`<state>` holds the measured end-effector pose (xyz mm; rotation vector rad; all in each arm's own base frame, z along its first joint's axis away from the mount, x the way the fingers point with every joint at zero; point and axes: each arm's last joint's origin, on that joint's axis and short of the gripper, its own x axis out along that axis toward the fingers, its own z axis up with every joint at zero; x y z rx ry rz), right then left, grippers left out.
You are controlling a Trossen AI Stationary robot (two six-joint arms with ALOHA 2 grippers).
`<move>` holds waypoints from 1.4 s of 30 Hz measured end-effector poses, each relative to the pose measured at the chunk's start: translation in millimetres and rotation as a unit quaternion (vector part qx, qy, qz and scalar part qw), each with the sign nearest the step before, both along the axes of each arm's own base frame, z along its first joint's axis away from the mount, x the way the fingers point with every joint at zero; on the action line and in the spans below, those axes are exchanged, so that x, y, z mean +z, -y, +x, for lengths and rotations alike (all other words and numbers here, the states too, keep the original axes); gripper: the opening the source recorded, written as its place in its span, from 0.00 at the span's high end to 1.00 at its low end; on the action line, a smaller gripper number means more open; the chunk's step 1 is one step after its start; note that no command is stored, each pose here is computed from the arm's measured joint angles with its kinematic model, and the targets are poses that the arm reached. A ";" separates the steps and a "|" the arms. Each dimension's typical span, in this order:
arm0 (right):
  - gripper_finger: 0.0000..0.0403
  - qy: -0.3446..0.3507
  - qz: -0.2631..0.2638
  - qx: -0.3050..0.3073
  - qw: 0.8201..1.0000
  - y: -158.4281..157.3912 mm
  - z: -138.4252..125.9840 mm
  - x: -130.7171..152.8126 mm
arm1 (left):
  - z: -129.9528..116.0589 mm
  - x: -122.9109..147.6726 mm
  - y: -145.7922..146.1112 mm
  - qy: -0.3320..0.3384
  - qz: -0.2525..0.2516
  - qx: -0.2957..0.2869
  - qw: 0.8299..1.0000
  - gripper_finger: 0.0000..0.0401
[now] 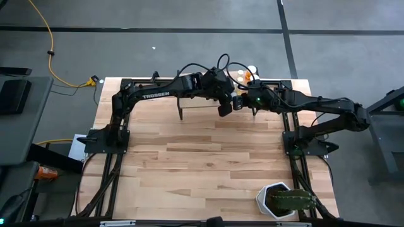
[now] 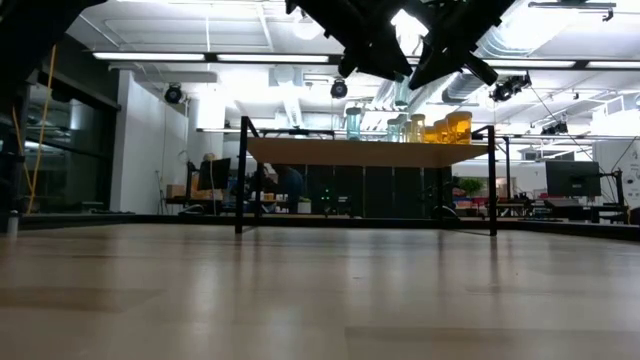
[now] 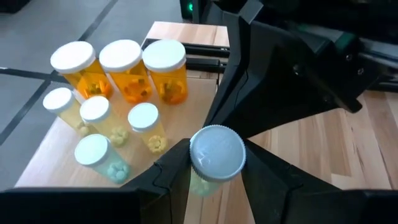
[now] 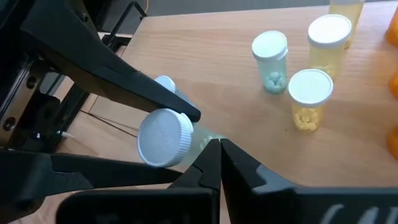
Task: Pick and place medicine bottles onto shelf by color
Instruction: Put the green pill bottle on the shelf with the green pill bottle
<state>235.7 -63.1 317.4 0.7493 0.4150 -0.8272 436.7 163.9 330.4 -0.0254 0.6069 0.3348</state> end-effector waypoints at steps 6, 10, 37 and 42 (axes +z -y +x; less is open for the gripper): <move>1.00 -0.016 -0.001 0.003 1.000 -0.7 -3.1 -1.1 | -2.9 -1.6 -4.4 -0.009 -0.003 0.007 1.000 0.70; 1.00 -0.033 -0.007 -0.009 0.999 -2.9 -16.4 2.7 | -6.0 -2.8 -9.8 -0.012 -0.019 0.024 0.999 0.70; 1.00 0.009 -0.037 -0.037 0.999 -8.6 -50.4 26.2 | 13.6 -43.0 -30.1 0.005 -0.048 0.154 0.987 0.70; 1.00 0.009 -0.037 -0.037 0.999 -8.6 -50.4 26.2 | 15.6 -47.3 -30.8 0.000 -0.045 0.148 0.988 0.70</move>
